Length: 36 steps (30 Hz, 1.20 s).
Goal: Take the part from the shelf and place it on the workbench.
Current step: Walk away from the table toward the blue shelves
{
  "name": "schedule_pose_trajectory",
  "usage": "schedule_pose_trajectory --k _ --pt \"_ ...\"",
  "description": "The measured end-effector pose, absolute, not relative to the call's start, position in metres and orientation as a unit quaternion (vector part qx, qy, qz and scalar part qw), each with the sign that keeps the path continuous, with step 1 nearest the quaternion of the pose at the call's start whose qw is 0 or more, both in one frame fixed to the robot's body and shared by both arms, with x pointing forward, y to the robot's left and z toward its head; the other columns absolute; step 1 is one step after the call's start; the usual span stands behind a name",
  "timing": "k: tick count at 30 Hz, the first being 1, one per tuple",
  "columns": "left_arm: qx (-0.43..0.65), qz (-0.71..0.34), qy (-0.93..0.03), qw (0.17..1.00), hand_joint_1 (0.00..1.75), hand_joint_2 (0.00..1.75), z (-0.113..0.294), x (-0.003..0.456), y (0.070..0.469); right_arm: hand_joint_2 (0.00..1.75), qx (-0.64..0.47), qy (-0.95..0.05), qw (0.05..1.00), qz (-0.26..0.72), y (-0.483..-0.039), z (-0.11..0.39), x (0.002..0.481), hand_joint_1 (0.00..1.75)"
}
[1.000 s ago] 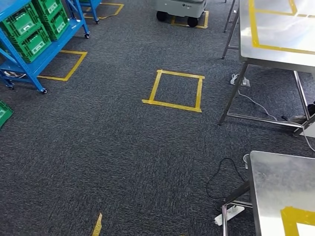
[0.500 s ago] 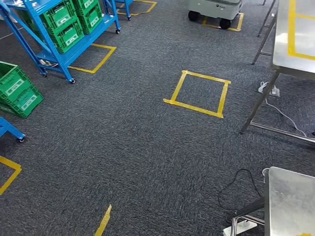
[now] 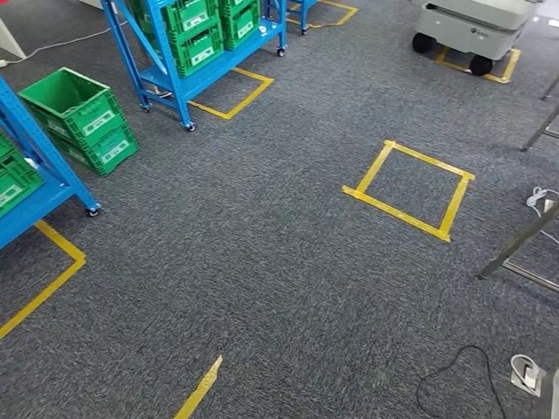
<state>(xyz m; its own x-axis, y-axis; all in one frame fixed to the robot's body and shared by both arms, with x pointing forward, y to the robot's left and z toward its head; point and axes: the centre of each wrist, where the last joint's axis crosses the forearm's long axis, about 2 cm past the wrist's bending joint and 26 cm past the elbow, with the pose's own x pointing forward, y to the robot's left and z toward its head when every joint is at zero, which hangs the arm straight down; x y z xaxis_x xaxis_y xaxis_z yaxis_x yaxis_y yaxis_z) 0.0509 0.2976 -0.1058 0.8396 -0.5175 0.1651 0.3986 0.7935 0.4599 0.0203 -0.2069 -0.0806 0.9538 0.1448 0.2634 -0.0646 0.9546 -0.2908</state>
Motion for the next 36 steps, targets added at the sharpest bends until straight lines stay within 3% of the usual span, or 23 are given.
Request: schedule_pose_trajectory --k 36 --pt "0.191 -0.232 -0.13 0.945 0.0 0.0 -0.107 0.041 0.292 0.0 -0.15 -0.139 0.976 0.073 -0.21 -0.08 0.017 0.0"
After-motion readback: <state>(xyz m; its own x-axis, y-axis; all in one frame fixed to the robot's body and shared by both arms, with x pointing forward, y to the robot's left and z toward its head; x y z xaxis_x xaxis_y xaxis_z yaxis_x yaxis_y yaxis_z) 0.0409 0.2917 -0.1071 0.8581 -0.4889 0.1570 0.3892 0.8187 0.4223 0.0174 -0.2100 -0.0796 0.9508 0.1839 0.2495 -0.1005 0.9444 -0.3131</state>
